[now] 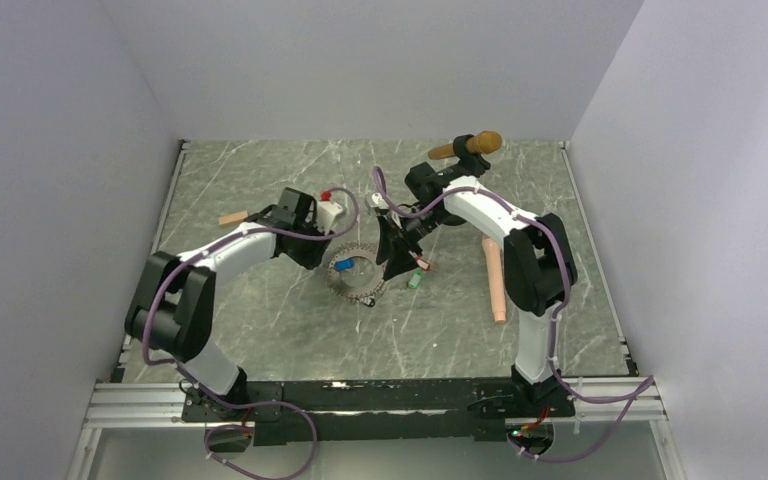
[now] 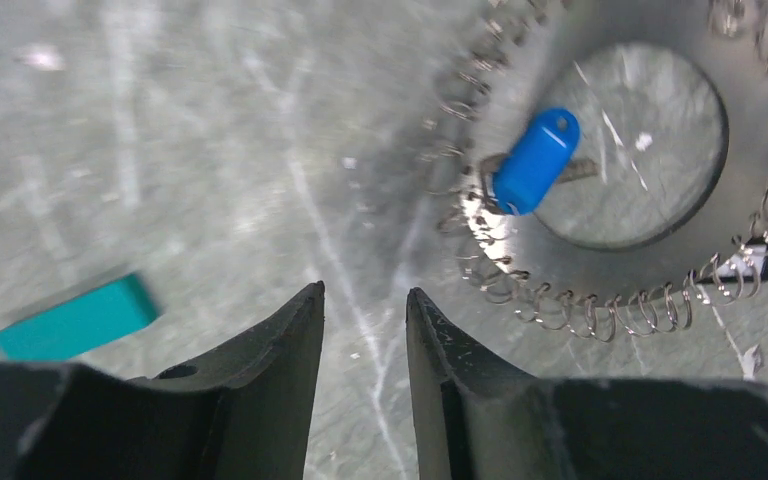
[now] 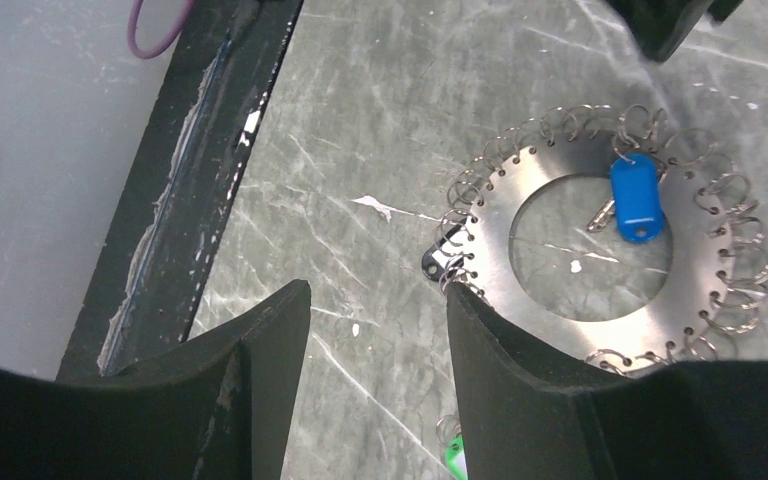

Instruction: Put the keys on the keyring

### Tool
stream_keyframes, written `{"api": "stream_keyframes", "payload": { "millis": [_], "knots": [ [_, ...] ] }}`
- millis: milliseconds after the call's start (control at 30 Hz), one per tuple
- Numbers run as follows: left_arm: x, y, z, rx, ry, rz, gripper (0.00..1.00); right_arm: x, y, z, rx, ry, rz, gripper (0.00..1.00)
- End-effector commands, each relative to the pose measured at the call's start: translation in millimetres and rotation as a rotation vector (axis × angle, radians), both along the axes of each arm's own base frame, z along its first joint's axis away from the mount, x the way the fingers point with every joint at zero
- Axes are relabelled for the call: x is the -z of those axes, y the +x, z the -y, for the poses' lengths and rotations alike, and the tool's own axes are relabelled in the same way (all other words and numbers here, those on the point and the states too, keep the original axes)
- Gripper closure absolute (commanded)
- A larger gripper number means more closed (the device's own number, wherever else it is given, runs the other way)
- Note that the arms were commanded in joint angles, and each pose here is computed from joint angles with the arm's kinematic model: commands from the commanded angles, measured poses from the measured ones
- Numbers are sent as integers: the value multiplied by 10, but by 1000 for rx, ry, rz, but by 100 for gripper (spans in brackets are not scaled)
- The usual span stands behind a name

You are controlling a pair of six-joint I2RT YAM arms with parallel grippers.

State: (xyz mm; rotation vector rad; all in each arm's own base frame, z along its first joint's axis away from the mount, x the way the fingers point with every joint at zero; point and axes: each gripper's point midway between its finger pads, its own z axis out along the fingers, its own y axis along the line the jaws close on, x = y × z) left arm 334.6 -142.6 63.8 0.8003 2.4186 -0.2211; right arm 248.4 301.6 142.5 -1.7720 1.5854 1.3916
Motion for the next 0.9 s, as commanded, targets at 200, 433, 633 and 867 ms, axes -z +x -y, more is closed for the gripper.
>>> {"api": "stream_keyframes", "payload": {
  "millis": [200,433,633,867],
  "knots": [
    [-1037,-152,-170,-104,-244,303,47,-507,114,182,150,-33,221,42],
    [-1882,-607,-158,-131,-643,553,3,-1046,365,658,524,-31,414,21],
    [-2253,-917,-179,-148,-729,565,1,-1529,407,1009,783,137,305,0],
    [-2436,-1194,-310,-171,-691,611,1,-1833,420,1455,1059,232,245,0]
  ]
}}
